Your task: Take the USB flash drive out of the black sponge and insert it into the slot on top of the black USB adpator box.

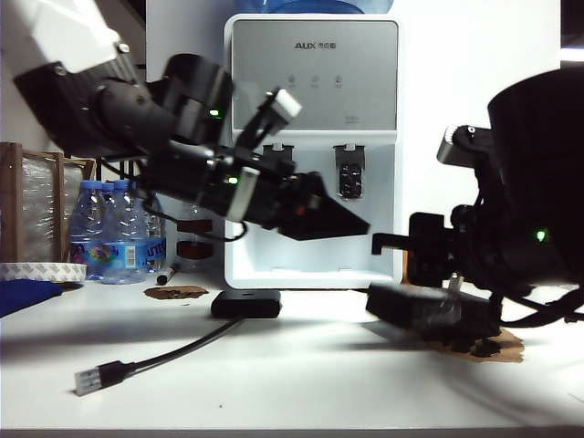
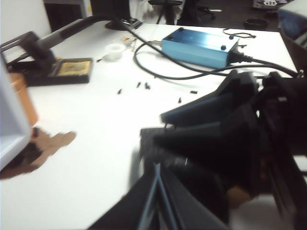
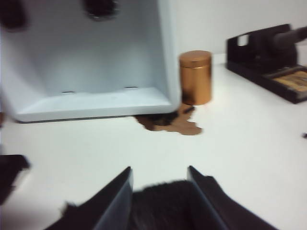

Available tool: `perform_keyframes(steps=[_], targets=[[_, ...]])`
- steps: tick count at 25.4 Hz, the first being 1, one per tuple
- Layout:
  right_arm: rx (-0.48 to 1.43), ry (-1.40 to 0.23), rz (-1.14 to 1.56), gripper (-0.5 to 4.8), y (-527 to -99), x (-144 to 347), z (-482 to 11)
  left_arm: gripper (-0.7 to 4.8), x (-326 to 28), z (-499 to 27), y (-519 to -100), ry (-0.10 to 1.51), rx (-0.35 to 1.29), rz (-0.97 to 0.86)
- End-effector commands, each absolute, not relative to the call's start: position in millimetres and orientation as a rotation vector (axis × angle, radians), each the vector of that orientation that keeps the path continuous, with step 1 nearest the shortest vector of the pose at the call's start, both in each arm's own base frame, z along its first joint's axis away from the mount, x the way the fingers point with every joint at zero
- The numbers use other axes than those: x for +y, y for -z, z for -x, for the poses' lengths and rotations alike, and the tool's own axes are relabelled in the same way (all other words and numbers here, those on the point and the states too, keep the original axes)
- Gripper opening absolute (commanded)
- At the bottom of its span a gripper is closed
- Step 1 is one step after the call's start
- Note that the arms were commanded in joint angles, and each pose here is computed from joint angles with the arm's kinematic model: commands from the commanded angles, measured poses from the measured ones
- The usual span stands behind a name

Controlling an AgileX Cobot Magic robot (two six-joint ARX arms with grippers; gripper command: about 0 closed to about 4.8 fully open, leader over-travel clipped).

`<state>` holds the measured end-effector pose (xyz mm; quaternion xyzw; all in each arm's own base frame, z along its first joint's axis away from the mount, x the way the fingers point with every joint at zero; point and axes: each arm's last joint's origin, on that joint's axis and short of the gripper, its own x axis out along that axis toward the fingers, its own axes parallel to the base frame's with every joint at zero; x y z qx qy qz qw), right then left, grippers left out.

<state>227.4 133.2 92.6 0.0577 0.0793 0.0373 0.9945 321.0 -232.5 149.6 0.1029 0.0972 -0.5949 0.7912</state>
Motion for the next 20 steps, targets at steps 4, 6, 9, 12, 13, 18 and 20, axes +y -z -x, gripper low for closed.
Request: perform_keyframes(steps=[4,6,9,12,13,18,20], targets=[[0.094,-0.113,-0.13,1.88,-105,134,-228,-0.04,-246,-327,-145,1.279,0.196,-0.232],[0.028,-0.119,-0.032,1.88,-122,134,-228,-0.04,-252,-328,-132,1.291,0.219,-0.232],[-0.004,-0.117,0.007,1.88,-130,133,-227,-0.04,-257,-325,-119,1.308,0.244,-0.233],[0.014,-0.117,0.031,1.88,-128,132,-227,-0.04,-261,-323,-110,1.329,0.265,-0.232],[0.031,-0.114,0.041,1.88,-126,132,-227,-0.04,-261,-322,-107,1.328,0.268,-0.232],[0.068,-0.082,0.06,1.88,-119,126,-222,-0.04,-264,-321,-105,1.337,0.266,-0.233],[0.093,-0.063,0.061,1.88,-114,120,-218,-0.04,-265,-320,-106,1.34,0.258,-0.234]])
